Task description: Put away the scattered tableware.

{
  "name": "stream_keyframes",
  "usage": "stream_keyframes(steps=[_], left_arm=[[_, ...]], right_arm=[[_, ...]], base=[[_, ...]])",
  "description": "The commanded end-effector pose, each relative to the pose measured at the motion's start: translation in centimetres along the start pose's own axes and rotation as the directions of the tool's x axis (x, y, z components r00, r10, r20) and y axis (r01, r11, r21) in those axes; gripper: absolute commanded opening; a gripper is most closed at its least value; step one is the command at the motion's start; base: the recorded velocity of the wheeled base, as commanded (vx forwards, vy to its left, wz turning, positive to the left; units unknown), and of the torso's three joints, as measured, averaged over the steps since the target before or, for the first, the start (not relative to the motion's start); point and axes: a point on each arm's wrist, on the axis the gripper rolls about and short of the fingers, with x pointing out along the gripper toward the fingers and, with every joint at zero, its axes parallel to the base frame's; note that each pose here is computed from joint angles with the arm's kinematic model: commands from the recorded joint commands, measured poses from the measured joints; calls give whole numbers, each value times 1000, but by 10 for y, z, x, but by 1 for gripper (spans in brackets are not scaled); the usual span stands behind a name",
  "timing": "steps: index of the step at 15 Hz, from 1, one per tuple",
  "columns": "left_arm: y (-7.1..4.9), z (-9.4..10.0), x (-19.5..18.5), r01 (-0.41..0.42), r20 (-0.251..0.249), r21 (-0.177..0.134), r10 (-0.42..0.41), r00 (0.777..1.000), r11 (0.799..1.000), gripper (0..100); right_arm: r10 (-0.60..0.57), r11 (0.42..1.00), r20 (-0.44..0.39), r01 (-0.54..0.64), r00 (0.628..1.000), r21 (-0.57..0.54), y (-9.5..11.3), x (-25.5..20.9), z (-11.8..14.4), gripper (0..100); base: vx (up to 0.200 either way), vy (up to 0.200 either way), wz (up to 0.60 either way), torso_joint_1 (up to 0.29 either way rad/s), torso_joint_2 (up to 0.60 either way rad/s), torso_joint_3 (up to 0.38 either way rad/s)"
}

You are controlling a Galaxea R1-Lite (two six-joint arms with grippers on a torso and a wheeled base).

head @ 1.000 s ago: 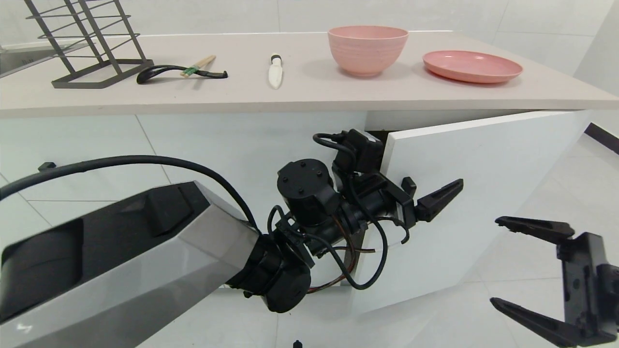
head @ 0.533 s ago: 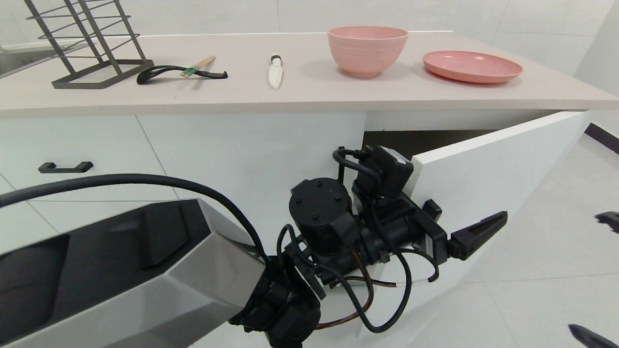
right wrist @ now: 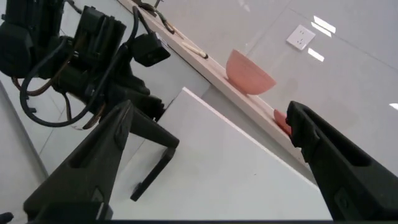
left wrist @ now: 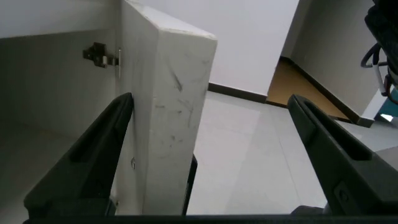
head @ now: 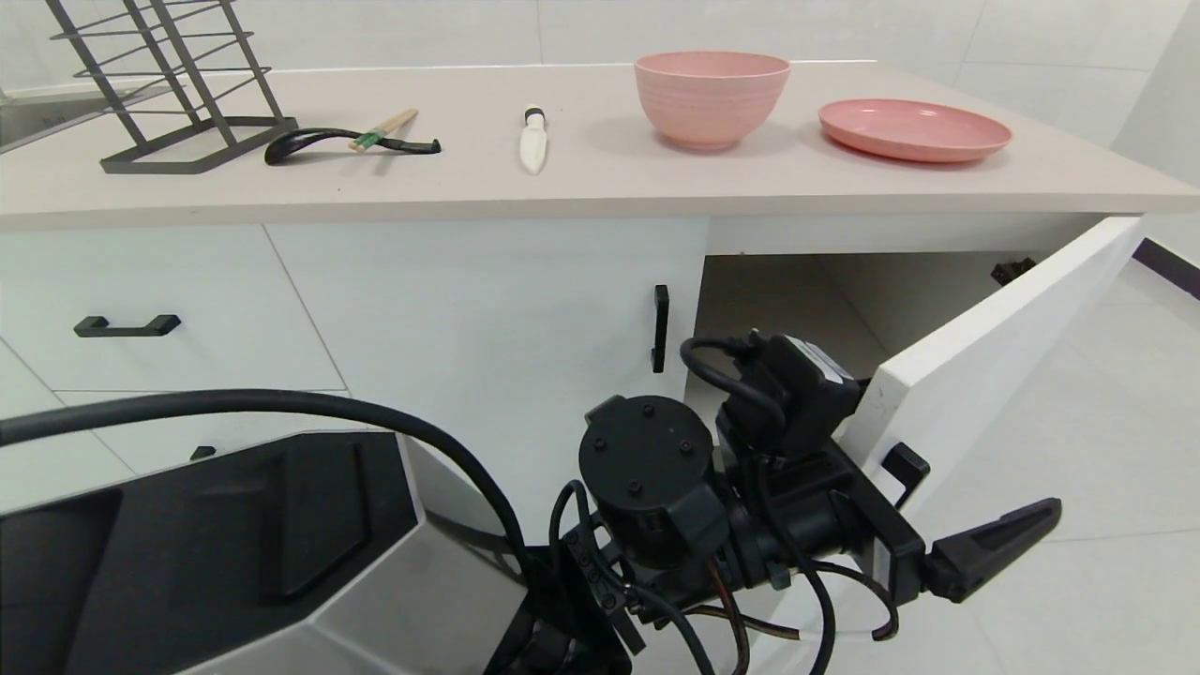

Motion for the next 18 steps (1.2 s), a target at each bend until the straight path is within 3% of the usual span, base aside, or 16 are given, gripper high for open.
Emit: stream_keyframes(steps=[1, 4, 6, 11, 18], left_arm=[[-7, -1, 2, 17, -3, -6, -17, 1000, 1000, 100], [-11, -3, 2, 26, -9, -11, -26, 1000, 1000, 100], [-17, -7, 1, 36, -22, -19, -37, 999, 999, 100], [-17, -16, 2, 37, -45, -30, -39, 998, 999, 100], [-31, -33, 7, 70, -72, -52, -73, 995, 996, 100]], right_arm=[[-29, 999, 11, 30, 1000, -43, 22, -21, 12, 100], [-61, 998, -12, 60, 998, -31, 40, -34, 12, 100], [-173, 985, -43, 173, 984, -9, 51, -46, 10, 100], [-328, 928, -180, 352, 927, 123, 52, -48, 0, 100], [-372, 912, -189, 396, 909, 111, 51, -49, 0, 100]], base=[[0, 0, 0, 0, 0, 0], [0, 0, 0, 0, 0, 0], [0, 0, 0, 0, 0, 0], [0, 0, 0, 0, 0, 0], [0, 0, 0, 0, 0, 0]])
